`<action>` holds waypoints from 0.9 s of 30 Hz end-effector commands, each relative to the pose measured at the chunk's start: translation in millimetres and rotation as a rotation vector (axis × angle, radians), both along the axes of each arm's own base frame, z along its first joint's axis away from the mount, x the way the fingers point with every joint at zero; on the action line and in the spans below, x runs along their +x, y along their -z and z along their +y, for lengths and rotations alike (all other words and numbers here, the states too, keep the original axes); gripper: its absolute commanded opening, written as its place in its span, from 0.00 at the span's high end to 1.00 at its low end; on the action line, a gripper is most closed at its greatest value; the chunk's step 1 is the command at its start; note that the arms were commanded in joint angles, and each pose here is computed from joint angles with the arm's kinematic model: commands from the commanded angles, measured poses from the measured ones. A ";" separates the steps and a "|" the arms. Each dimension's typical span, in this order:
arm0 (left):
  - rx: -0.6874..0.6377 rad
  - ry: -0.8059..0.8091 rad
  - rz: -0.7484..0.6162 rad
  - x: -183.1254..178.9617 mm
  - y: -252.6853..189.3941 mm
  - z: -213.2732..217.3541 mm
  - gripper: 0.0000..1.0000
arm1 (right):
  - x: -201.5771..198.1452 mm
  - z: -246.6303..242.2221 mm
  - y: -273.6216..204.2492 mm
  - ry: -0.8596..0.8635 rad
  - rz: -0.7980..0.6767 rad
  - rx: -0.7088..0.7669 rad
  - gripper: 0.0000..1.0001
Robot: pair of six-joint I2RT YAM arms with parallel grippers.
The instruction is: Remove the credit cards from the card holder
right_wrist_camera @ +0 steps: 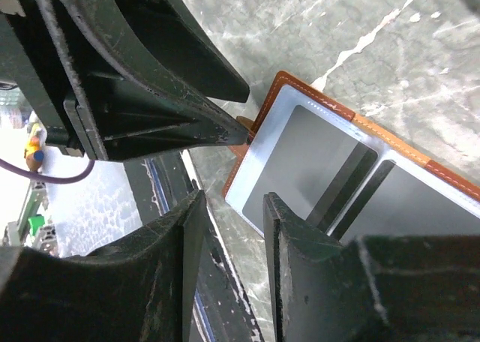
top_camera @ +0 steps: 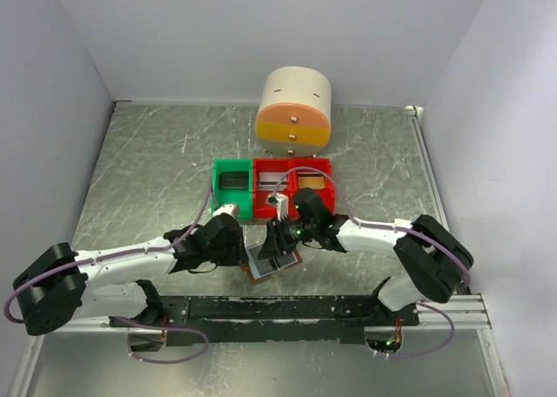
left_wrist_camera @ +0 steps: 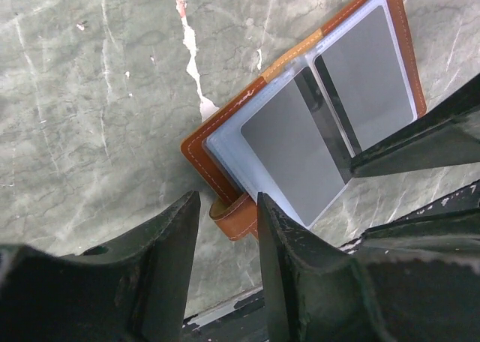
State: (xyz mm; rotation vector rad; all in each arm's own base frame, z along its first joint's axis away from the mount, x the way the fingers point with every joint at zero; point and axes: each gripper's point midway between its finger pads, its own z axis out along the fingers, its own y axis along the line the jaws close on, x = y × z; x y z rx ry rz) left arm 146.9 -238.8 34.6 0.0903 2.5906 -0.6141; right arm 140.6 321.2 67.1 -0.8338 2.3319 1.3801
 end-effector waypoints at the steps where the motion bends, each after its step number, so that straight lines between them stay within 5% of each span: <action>1: -0.004 -0.038 -0.032 5.9 -11.0 3.0 0.52 | 20.2 -6.9 -13.3 0.079 -0.116 -0.023 0.62; 16: -0.219 0.127 -0.081 4.3 -64.5 -46.5 0.45 | 46.6 -37.2 -0.2 0.359 -0.026 -0.097 0.63; 27: -0.204 0.149 -0.018 -2.5 -38.7 -53.7 0.52 | 25.0 -35.5 2.1 0.392 0.088 0.021 0.64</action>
